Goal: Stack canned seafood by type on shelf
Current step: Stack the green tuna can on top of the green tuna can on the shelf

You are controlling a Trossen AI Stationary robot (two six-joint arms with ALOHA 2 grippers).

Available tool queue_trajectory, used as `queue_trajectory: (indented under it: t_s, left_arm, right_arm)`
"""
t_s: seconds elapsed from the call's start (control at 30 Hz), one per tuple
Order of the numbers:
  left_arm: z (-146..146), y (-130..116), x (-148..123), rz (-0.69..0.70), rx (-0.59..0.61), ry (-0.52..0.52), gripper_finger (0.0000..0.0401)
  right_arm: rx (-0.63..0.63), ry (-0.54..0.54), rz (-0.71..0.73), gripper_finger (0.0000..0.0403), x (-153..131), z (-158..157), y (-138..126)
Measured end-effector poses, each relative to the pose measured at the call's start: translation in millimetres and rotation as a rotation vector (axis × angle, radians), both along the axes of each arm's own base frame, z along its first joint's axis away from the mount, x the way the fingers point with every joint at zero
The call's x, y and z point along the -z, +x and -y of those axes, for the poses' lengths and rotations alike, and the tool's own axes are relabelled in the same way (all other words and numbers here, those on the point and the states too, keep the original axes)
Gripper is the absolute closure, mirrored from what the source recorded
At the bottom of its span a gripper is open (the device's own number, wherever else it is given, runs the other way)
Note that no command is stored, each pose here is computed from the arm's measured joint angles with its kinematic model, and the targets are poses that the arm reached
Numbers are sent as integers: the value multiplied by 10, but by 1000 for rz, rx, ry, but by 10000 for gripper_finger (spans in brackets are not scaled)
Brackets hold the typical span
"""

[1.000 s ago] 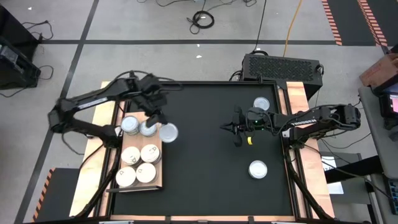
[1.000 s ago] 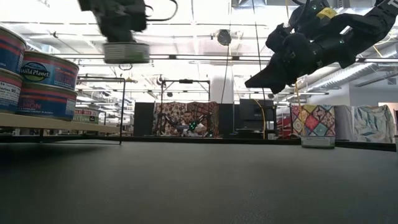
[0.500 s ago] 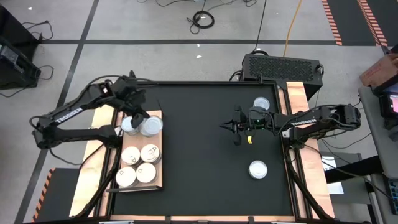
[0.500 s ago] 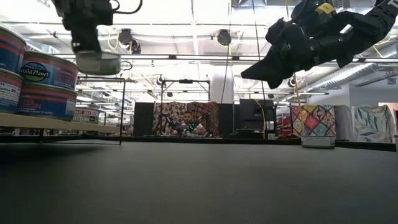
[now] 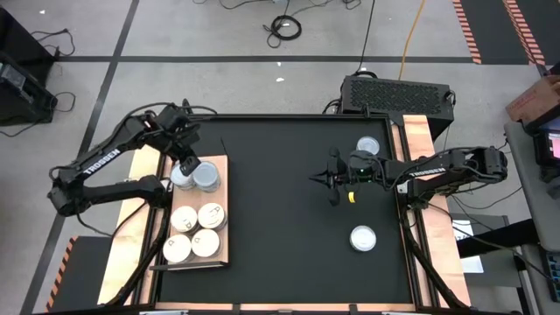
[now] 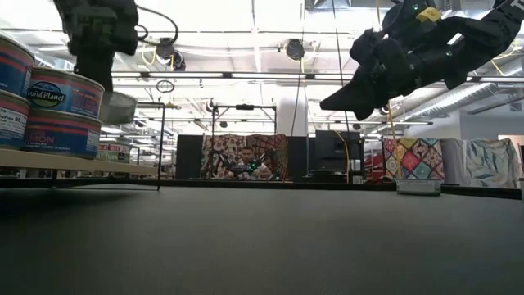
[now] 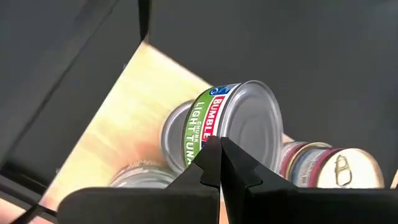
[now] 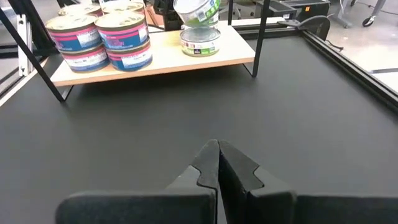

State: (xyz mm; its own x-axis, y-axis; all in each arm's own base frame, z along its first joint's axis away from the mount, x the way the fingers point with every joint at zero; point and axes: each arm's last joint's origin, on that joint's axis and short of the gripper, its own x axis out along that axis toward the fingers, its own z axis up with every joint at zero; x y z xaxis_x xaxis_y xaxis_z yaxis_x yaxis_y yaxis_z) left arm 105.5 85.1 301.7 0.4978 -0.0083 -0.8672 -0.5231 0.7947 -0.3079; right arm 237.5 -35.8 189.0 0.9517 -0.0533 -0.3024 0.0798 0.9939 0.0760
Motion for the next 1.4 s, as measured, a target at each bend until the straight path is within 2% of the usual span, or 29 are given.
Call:
queue_trajectory:
  t_s: [0.3, 0.43, 0.9, 1.1, 1.4]
  left_arm:
    - [-85, 19, 372, -79, 4, -70, 401]
    - [-107, 35, 388, -79, 34, -57, 401]
    - [-137, 53, 382, -80, 24, -9, 401]
    - [-155, 46, 389, -118, 5, 33, 382]
    - [-155, 47, 389, -118, 5, 35, 368]
  right_arm:
    - [-2, -6, -10, 403, 9, 0, -3]
    - [-2, -6, -10, 403, 9, 0, -3]
    - [-3, -9, -12, 403, 10, 0, -4]
    - [-3, -8, -15, 403, 13, 0, -4]
    - [-3, -8, -16, 403, 14, 0, -5]
